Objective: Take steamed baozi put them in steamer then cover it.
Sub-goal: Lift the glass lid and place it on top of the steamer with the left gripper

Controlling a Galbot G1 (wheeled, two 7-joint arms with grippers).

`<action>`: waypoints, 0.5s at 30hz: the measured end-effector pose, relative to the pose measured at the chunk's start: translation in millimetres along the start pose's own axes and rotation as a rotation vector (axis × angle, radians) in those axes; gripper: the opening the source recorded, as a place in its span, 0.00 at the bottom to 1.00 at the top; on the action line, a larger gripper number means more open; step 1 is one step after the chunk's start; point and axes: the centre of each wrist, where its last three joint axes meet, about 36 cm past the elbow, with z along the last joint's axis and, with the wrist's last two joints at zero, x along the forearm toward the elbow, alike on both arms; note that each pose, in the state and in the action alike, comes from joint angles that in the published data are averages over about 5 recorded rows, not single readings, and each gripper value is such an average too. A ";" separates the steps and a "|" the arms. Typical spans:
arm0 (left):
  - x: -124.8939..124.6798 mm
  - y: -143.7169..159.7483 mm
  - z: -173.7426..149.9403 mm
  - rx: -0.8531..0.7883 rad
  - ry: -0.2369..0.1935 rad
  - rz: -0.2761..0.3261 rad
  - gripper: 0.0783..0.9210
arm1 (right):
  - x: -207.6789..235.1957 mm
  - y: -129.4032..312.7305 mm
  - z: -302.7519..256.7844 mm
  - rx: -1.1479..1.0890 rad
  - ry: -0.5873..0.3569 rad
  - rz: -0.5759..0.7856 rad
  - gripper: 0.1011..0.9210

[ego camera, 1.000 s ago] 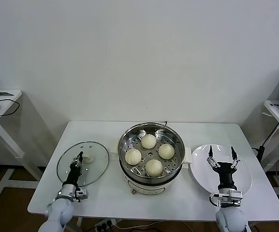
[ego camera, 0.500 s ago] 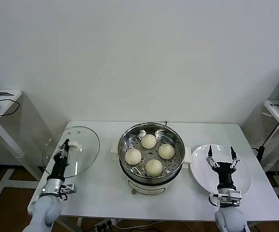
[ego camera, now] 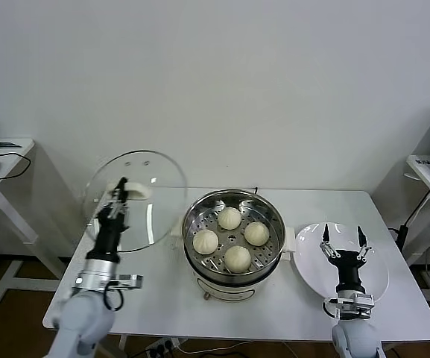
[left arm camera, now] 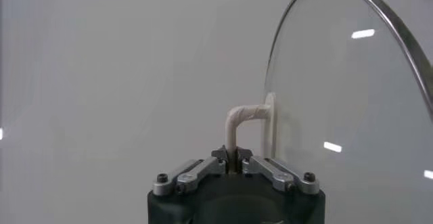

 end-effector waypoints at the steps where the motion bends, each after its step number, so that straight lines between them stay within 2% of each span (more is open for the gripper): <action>1: -0.5 3.0 -11.9 0.015 -0.010 0.005 0.13 | 0.0 -0.2 0.4 0.000 0.001 0.002 0.88; 9: 4.4 19.7 -100.0 0.125 -0.074 0.100 0.13 | -1.0 -3.0 4.8 -0.005 0.004 0.024 0.88; 15: 9.4 14.3 -145.3 0.145 -0.099 0.191 0.13 | 1.8 -7.5 9.7 -0.004 0.010 0.038 0.88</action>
